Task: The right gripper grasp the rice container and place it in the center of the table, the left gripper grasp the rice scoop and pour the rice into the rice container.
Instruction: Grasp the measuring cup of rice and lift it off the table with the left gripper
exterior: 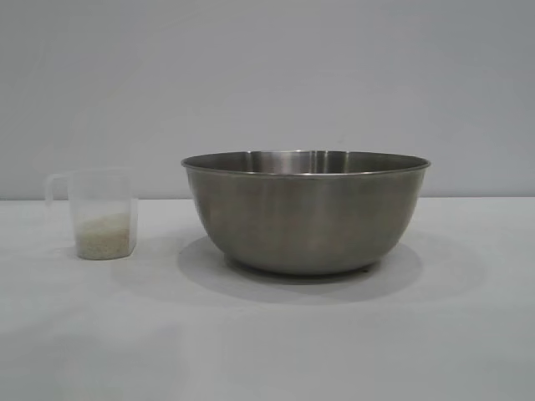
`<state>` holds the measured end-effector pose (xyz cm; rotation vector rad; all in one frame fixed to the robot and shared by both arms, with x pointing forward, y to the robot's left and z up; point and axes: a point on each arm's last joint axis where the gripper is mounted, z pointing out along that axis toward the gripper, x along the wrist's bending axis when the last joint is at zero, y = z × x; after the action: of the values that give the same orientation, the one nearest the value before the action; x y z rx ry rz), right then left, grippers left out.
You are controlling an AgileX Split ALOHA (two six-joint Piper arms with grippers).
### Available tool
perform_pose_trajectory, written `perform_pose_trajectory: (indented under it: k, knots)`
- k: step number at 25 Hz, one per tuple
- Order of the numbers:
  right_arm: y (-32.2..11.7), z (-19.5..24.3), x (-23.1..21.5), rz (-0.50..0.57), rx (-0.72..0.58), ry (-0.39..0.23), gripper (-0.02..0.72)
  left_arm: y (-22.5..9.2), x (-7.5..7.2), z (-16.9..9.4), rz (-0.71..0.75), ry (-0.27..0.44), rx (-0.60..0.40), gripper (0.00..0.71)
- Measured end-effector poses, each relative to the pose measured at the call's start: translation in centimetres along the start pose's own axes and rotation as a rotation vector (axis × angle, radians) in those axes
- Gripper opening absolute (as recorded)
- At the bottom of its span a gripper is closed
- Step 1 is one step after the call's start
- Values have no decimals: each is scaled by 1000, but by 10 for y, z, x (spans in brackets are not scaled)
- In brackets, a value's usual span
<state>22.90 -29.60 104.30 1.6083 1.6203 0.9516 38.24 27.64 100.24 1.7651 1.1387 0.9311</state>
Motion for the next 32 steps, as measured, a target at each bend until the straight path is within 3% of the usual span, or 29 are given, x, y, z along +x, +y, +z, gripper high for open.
perform_pose_trajectory:
  k: [4, 8, 14, 22, 25, 27, 29, 32]
  knots:
    - [0, 0, 0, 0, 0, 0, 387, -1, 3, 0, 159, 37, 15, 436]
    - [0, 0, 0, 0, 0, 0, 387, -1, 6, 0, 11, 68, 10, 436]
    - [0, 0, 0, 0, 0, 0, 387, 1, 2, 0, -530, 16, -21, 436]
    - [0, 0, 0, 0, 0, 0, 387, 2, 1, 0, -1592, -12, -24, 436]
    - [0, 0, 0, 0, 0, 0, 387, 6, -8, 0, -1831, -117, 29, 436]
    - [0, 0, 0, 0, 0, 0, 387, 10, -14, -2, -1843, -208, 74, 436]
    - [0, 0, 0, 0, 0, 0, 387, 19, -24, -5, -1733, -351, 117, 436]
    - [0, 0, 0, 0, 0, 0, 387, 31, -37, -13, -1373, -557, 96, 436]
